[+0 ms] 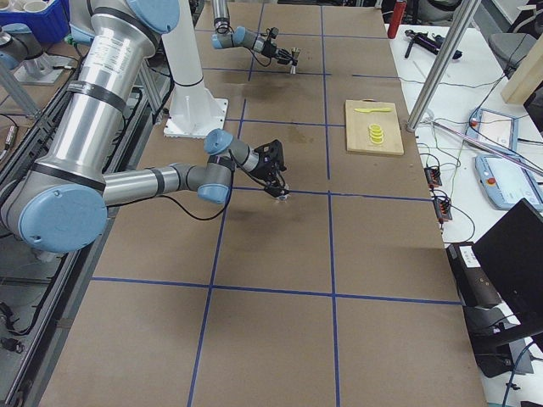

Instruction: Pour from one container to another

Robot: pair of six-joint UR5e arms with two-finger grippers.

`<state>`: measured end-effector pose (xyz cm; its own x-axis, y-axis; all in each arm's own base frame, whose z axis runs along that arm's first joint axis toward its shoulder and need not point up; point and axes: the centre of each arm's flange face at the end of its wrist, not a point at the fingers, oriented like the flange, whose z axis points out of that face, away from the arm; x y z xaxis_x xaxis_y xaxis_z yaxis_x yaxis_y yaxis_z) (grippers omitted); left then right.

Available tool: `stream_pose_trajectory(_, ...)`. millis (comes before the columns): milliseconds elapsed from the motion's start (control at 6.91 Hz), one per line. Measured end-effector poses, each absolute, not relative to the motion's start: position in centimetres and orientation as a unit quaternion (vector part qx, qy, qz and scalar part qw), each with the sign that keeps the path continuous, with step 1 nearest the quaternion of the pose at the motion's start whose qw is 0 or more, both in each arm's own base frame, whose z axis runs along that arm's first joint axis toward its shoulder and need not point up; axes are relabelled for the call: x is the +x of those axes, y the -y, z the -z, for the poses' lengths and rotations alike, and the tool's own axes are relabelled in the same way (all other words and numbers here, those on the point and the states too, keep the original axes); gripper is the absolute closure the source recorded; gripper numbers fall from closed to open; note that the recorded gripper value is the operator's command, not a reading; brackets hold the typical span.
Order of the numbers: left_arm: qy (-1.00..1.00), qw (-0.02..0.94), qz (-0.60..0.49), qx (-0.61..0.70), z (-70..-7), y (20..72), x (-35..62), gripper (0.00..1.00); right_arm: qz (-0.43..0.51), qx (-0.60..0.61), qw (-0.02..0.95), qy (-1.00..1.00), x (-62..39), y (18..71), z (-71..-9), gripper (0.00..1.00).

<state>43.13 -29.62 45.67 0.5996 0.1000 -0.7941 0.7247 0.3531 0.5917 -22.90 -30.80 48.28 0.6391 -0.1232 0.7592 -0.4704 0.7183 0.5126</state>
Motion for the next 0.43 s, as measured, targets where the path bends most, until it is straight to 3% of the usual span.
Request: stream_pose_trajectory(434, -0.391, 0.720, 0.213, 0.532, -44.6, 29.9, 43.5, 1.00, -0.146, 0.465, 0.792, 0.369, -29.8, 24.0, -48.5, 0.00)
